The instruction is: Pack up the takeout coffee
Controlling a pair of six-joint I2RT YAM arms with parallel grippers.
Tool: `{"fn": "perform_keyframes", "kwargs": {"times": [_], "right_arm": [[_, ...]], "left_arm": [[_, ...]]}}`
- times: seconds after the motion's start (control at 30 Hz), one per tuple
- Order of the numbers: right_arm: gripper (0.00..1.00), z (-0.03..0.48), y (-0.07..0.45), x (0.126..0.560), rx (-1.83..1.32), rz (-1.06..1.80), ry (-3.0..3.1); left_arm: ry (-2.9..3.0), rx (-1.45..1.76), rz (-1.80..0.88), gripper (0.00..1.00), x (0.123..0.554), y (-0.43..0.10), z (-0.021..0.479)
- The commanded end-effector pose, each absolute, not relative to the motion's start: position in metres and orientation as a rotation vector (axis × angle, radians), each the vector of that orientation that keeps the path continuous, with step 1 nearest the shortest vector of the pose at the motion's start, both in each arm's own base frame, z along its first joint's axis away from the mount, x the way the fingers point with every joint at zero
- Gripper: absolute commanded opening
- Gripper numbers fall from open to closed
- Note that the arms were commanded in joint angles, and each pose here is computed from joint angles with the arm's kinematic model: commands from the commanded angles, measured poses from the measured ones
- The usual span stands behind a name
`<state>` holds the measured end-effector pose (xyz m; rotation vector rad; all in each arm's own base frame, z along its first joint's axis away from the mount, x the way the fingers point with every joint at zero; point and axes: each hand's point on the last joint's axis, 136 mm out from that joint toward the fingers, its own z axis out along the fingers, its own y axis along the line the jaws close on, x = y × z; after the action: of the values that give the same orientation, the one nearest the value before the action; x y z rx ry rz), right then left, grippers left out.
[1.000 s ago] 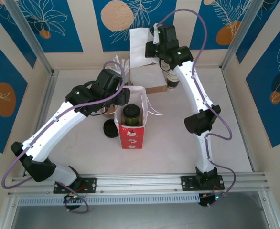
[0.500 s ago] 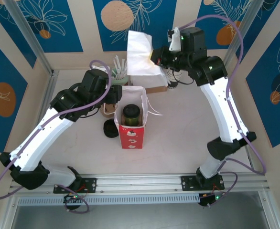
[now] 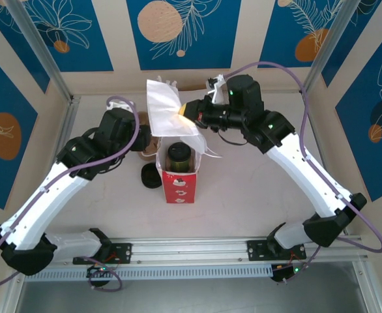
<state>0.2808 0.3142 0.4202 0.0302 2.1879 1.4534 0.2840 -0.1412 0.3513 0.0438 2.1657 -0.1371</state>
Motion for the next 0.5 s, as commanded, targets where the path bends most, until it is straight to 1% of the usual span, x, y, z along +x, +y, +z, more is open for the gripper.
{"fn": "perform_keyframes", "kwargs": {"times": [0.0, 0.23, 0.47], "right_arm": [[0.0, 0.441, 0.314, 0.283, 0.086, 1.519, 2.064], [0.0, 0.388, 0.327, 0.287, 0.126, 1.446, 2.176], [0.0, 0.339, 0.326, 0.285, 0.07, 1.193, 2.345]], "left_arm": [[2.104, -0.028, -0.116, 0.65, 0.285, -0.125, 0.363], [2.117, -0.034, -0.105, 0.65, 0.284, -0.121, 0.357], [2.128, -0.033, -0.113, 0.66, 0.287, -0.124, 0.35]]}}
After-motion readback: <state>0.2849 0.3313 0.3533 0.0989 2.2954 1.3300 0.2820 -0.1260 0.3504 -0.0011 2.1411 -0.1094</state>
